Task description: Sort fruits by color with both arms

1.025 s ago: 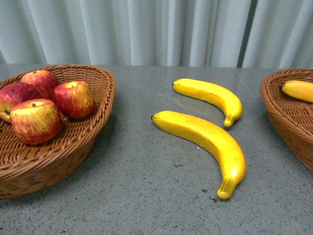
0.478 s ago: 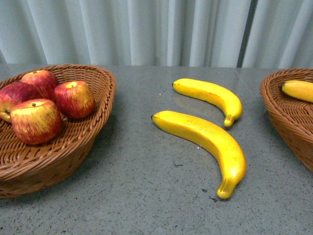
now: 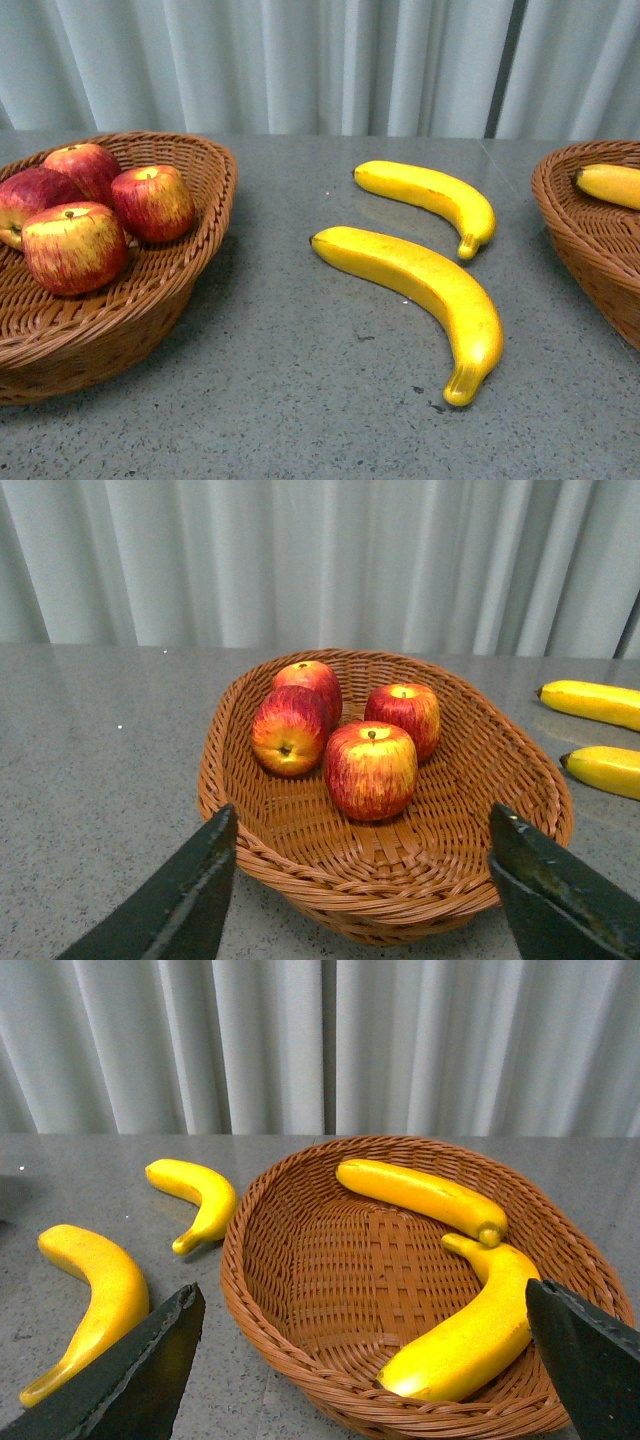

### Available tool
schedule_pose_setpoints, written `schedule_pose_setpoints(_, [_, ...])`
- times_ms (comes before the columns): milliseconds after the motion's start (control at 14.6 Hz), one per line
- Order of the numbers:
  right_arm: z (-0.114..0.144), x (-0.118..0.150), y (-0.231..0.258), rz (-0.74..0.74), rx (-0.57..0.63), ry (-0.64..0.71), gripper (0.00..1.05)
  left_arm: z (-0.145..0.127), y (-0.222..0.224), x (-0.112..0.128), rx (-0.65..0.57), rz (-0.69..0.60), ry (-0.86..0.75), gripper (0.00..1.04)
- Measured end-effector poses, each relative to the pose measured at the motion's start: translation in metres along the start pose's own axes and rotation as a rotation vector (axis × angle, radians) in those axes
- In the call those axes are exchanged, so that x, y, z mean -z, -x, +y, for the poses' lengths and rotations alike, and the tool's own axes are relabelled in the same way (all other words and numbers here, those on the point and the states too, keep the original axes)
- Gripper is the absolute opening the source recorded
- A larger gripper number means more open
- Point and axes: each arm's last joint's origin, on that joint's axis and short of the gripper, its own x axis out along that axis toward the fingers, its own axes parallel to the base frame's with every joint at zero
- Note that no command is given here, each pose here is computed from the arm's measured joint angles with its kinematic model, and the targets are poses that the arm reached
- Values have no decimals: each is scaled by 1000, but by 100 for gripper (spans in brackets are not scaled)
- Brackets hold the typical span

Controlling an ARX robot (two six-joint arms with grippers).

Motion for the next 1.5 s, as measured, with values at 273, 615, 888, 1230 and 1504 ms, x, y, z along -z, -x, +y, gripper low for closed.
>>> schedule_pose_setpoints(273, [0, -10, -9, 112, 162, -64, 98, 0, 0, 0, 1, 0, 0, 98])
schedule_pose_setpoints(615, [29, -98, -107, -110, -99, -18, 98, 0, 0, 0, 0, 0, 0, 98])
schedule_pose_setpoints(888, [88, -84, -210, 146, -368, 33, 98, 0, 0, 0, 0, 0, 0, 98])
schedule_pose_setpoints(1230, [139, -41, -241, 463, -663, 189, 98, 0, 0, 0, 0, 0, 0, 98])
schedule_pose_setpoints(1504, [138, -4, -251, 655, -654, 343, 98, 0, 0, 0, 0, 0, 0, 98])
